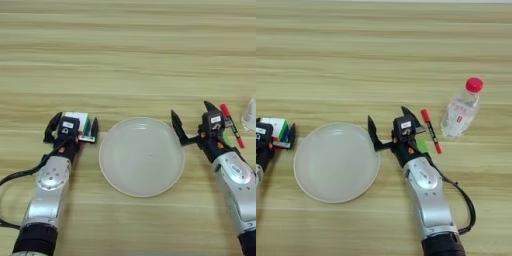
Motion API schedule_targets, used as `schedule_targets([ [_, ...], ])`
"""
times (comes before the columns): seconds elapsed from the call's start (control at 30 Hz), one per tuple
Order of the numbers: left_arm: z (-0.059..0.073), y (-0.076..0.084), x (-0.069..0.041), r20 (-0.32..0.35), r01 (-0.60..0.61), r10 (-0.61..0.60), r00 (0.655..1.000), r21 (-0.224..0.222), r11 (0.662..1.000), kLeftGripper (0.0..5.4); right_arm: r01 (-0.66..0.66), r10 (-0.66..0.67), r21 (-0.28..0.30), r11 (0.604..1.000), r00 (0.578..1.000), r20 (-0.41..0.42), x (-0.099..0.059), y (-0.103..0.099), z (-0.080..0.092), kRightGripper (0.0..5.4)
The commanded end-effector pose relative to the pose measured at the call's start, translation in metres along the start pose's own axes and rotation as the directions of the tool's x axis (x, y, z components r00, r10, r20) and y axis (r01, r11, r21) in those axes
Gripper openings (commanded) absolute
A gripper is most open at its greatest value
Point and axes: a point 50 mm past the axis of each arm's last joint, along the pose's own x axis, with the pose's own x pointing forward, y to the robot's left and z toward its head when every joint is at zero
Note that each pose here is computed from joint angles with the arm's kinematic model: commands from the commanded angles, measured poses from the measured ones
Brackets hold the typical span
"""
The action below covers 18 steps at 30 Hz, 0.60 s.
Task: Move the objects on the table
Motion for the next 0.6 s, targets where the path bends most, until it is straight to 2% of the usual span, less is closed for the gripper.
schedule_targets([
  [0.03,0.013,0.003,0.002,0.082,-0.011,0.013,0.997,-0.018,1.0,5.37,0.004,-0.004,-0.003,1.0,1.0,0.002,0.0,0.0,0.0,5.4],
  [0.13,0.019,0.004,0.001,0.124,-0.013,0.017,0.992,-0.03,0.999,5.37,0.003,-0.003,-0.005,1.0,1.0,-0.001,0.0,0.0,0.0,5.4],
  [0.37,0.022,0.003,0.0,0.147,-0.016,0.021,0.989,-0.038,0.999,5.37,-0.002,0.002,-0.012,1.0,1.0,-0.009,0.0,0.0,-0.001,5.4],
  [0.47,0.024,0.002,-0.001,0.164,-0.017,0.024,0.986,-0.042,0.999,5.37,0.001,-0.002,-0.032,0.999,1.0,-0.023,-0.001,-0.001,0.0,5.4],
  [0.6,0.027,0.002,-0.002,0.184,-0.03,0.037,0.982,-0.04,0.999,5.37,-0.013,0.012,-0.067,0.998,1.0,-0.026,-0.004,0.002,0.011,5.4],
])
